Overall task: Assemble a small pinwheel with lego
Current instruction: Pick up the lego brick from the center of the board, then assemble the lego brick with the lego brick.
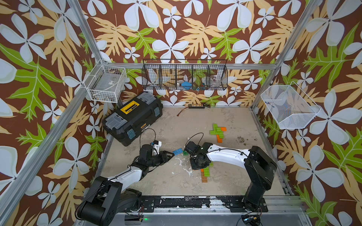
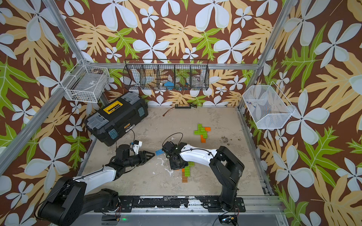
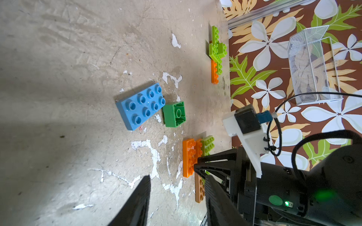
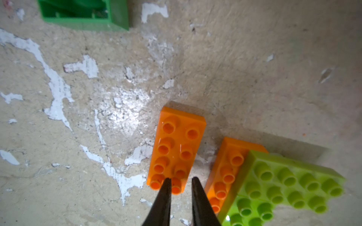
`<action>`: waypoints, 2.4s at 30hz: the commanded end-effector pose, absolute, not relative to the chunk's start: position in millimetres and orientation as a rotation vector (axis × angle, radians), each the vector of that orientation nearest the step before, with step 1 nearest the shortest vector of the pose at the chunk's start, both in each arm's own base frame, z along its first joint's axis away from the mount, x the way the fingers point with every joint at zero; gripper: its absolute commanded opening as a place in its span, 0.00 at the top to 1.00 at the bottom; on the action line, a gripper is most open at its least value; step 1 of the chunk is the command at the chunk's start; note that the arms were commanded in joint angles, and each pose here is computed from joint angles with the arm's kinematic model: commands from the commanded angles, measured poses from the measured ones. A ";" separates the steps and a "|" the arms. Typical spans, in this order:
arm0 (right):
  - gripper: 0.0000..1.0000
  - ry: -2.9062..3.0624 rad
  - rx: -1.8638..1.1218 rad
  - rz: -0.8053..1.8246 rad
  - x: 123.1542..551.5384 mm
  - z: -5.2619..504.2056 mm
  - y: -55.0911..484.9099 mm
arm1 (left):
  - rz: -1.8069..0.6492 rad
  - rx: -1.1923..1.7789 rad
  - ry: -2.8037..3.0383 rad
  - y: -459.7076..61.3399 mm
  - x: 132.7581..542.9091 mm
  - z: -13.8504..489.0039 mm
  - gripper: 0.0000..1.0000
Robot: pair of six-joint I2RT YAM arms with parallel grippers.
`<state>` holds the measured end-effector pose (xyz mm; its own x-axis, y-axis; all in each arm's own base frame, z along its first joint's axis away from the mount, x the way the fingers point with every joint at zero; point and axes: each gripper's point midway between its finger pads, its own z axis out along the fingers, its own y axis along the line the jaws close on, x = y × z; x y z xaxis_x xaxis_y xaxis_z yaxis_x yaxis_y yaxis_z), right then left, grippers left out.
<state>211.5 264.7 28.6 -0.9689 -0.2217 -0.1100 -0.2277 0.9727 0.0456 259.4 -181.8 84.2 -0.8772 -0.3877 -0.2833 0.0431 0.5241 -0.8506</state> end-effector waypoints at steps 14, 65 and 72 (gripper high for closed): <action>0.80 3.069 -0.333 -0.081 202.7 21.5 244.1 | -1.305 -0.155 2.348 -201.7 239.6 87.2 0.52; 0.92 2.978 -0.051 -0.017 224.9 40.4 231.2 | -1.054 0.227 2.461 -259.6 189.8 69.2 0.52; 0.92 2.988 -0.035 -0.035 222.7 36.4 224.7 | -1.050 0.230 2.465 -260.1 190.2 68.0 0.52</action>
<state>226.1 232.5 38.2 -0.9862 -0.0361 -0.1619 -0.0368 0.9993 0.0012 189.3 -258.8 66.5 -0.8903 -0.0311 -0.4544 0.3064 0.6972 -0.6481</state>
